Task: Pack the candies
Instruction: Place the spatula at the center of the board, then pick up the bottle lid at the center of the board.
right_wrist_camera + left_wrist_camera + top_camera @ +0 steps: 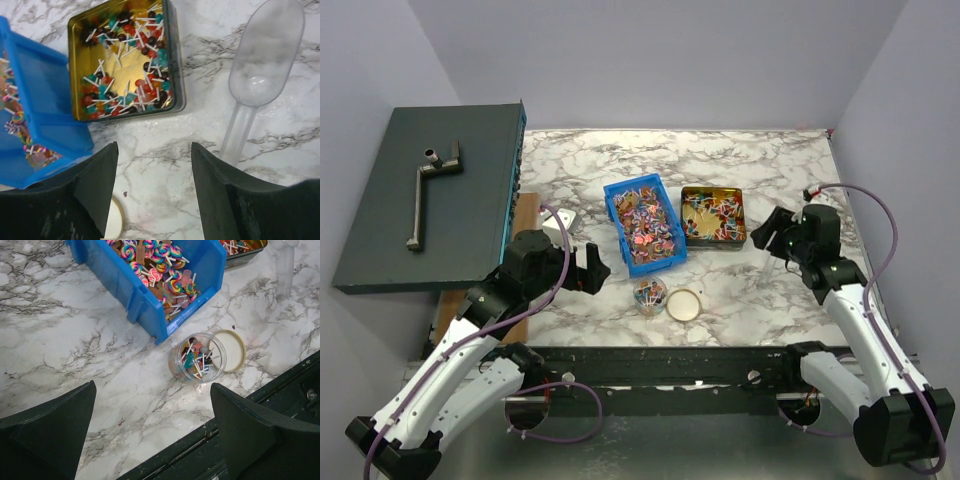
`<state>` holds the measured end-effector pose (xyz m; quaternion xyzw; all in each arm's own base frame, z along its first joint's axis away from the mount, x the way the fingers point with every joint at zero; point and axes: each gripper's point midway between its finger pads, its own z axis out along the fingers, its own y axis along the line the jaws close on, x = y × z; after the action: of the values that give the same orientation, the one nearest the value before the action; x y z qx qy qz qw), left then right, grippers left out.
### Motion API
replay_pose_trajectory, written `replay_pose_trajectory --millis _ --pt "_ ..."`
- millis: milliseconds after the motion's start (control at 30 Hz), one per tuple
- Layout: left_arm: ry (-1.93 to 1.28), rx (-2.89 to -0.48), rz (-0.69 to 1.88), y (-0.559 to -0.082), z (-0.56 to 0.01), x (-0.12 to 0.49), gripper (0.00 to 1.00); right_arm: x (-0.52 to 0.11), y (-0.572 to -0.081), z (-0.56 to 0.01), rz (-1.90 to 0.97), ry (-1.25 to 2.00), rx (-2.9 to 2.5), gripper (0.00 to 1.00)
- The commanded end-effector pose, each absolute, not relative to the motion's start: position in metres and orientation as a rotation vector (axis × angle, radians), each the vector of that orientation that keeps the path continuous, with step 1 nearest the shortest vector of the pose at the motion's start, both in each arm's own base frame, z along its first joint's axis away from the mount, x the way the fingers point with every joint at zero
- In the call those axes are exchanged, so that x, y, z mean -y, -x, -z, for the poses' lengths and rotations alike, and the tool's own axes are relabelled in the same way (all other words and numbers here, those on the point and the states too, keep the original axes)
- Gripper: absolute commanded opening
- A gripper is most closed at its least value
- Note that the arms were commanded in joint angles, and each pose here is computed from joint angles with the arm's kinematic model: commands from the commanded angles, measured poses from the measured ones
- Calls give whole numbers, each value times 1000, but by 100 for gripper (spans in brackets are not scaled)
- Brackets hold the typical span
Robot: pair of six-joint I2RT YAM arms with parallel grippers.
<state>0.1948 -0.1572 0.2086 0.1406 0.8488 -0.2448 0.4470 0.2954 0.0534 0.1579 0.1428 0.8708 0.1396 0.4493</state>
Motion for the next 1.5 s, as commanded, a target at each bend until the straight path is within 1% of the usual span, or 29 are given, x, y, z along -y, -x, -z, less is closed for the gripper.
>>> replay_pose_trajectory --millis 0,400,800,1033,1233,1467 --pt "-357 -2083 615 -197 -213 159 99 -74 -273 -150 -435 -325 -2197 63" --pt "-342 -2091 585 -201 -210 156 99 -106 -250 -134 -484 -283 -2254 63" --pt "-327 -2071 590 -199 -214 153 99 -134 -228 -120 -412 -223 -2298 63" --pt "-339 -2057 620 -194 -218 156 99 -156 -212 -103 -347 -140 -2346 63" --pt "-339 -2044 629 -192 -220 155 99 -178 -202 -80 -238 -33 -2406 58" --pt "-341 -2032 633 -191 -223 155 99 -194 -204 -67 -189 44 -2443 48"
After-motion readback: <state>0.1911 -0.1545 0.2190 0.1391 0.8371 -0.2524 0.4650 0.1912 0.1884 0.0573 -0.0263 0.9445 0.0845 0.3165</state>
